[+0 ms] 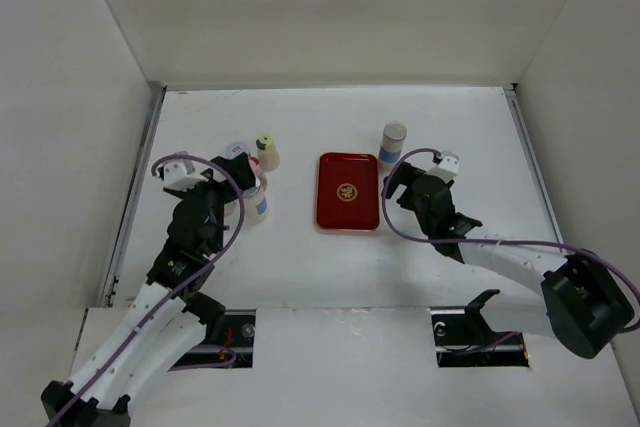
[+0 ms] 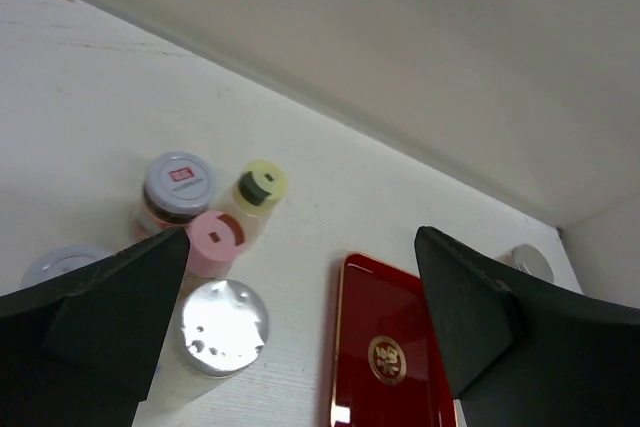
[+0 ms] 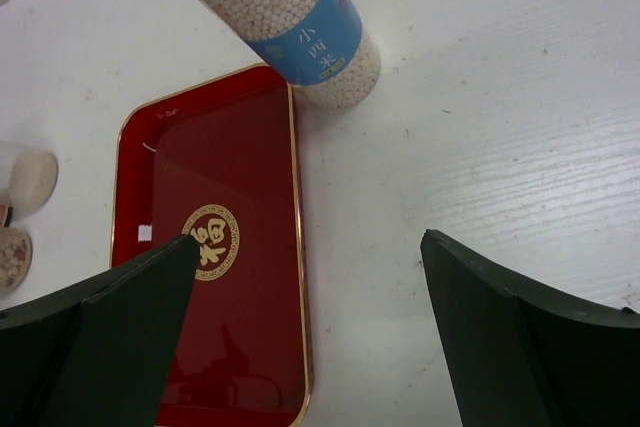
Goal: Organize the condiment bottles
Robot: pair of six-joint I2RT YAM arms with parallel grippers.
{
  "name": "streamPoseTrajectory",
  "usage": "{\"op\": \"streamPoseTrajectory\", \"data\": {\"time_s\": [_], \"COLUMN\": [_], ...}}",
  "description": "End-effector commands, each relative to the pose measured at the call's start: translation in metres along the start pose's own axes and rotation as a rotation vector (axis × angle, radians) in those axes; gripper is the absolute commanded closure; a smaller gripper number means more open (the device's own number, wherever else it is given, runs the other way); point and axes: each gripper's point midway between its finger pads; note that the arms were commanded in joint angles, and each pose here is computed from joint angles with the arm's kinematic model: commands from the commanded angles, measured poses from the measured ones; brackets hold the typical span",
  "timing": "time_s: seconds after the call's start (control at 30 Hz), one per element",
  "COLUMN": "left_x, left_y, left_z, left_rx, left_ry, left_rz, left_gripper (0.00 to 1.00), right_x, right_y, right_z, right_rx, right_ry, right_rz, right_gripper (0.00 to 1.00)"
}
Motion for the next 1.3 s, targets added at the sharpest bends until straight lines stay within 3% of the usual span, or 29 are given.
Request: {"op": "streamPoseTrajectory", "data": {"time_s": [0.0,0.33,0.37,0.47,0.53,0.57,0.63,0.67,0.7,0.77,0.8,1.0,1.27], "left_x": [0.034,0.101,0.105,0.117,0.119,0.117,0.110,0.108,0.107,0.111,0.111,0.119,0.127], "left_y": [0.011,0.032,0.031,0.026,0.021,0.019,0.017,0.016,0.015,0.015,0.014,0.016,0.006], "left_z": [0.005,0.023,0.020,0.013,0.007,0.004,-0.004,-0.005,-0.008,-0.011,-0.014,-0.011,-0.030], "left_rx": [-0.071,-0.247,-0.249,-0.245,-0.219,-0.197,-0.171,-0.176,-0.176,-0.175,-0.165,-0.177,-0.093], "left_ry": [0.009,0.042,0.042,0.022,-0.001,-0.006,0.009,0.021,0.031,0.033,0.034,0.066,0.095], "left_rz": [0.086,0.329,0.336,0.376,0.384,0.372,0.332,0.314,0.300,0.297,0.288,0.275,0.269], "left_gripper": [0.00,0.00,0.00,0.00,0.00,0.00,0.00,0.00,0.00,0.00,0.00,0.30,0.29], "right_x": [0.017,0.057,0.063,0.068,0.056,0.048,0.032,0.025,0.017,0.012,0.012,0.026,0.031], "right_y": [0.006,0.025,0.027,0.030,0.028,0.025,0.016,0.011,0.002,-0.012,-0.020,-0.067,-0.105], "right_z": [0.033,0.083,0.089,0.114,0.134,0.145,0.158,0.165,0.168,0.170,0.170,0.147,0.108], "right_rx": [-0.082,-0.179,-0.184,-0.213,-0.226,-0.234,-0.241,-0.240,-0.230,-0.199,-0.184,-0.062,0.047], "right_ry": [-0.003,0.058,0.064,0.080,0.104,0.116,0.158,0.185,0.216,0.256,0.270,0.328,0.371], "right_rz": [0.051,0.170,0.196,0.199,0.131,0.083,-0.011,-0.057,-0.103,-0.138,-0.142,-0.102,-0.085], "right_gripper": [0.00,0.00,0.08,0.63,0.77,0.76,0.66,0.52,0.29,0.08,0.04,0.00,0.00]}}
Point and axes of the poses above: each gripper's point midway between its finger pads, its own y axis back along the fingers, its own x axis along the line the jaws close on, z = x × y, and after that the axes turned 11 degrees about y, right-handed
